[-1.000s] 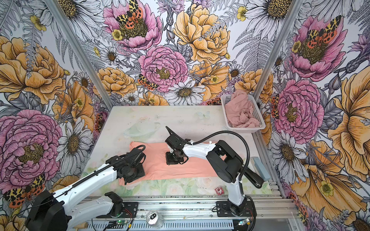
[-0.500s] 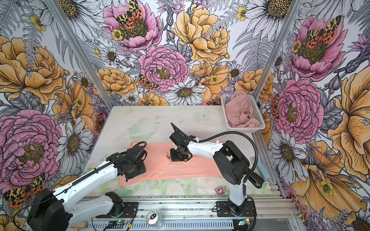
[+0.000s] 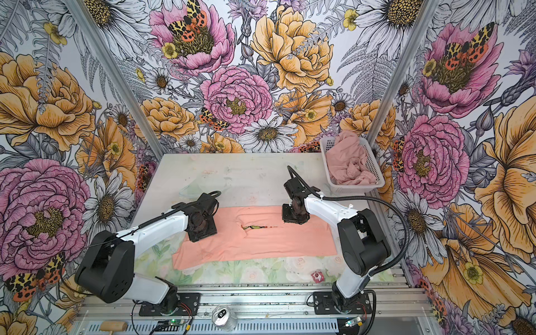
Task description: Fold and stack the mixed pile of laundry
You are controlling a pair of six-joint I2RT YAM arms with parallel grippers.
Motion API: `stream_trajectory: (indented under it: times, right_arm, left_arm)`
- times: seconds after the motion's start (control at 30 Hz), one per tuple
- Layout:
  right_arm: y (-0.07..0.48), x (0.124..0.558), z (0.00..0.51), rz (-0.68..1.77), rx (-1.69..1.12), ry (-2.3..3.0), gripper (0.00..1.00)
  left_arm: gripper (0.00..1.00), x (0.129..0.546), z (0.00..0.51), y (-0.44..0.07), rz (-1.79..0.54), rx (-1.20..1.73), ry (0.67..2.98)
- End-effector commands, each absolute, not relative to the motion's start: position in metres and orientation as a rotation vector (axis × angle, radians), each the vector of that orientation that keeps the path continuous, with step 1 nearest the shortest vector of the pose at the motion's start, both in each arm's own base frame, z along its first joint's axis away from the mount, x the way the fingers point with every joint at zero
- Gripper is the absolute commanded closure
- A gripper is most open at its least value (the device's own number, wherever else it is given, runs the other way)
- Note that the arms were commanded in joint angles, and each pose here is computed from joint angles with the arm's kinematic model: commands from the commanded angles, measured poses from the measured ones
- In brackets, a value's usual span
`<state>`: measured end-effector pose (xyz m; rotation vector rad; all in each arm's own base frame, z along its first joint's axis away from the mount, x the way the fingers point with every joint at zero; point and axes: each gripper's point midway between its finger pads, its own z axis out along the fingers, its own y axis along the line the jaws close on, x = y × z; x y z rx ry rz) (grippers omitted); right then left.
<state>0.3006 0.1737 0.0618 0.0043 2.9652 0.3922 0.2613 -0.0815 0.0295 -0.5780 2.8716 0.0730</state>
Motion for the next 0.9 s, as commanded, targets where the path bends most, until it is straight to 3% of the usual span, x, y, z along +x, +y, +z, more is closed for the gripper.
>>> stream_trajectory:
  times: [0.0,0.4,0.87]
  right_arm:
    - [0.163,0.303,0.068,0.353,-0.009,2.936,0.66]
    - [0.102,0.323,0.074,0.253,0.148,2.896,0.64]
    - [0.076,0.335,0.039,0.059,0.088,2.978,0.62]
  left_arm:
    - [0.46,0.286,0.016,-0.077,0.078,-0.531,2.872]
    - [0.50,0.384,0.005,-0.050,0.347,-0.224,2.934]
    - [0.50,0.543,0.012,-0.108,0.514,0.228,2.800]
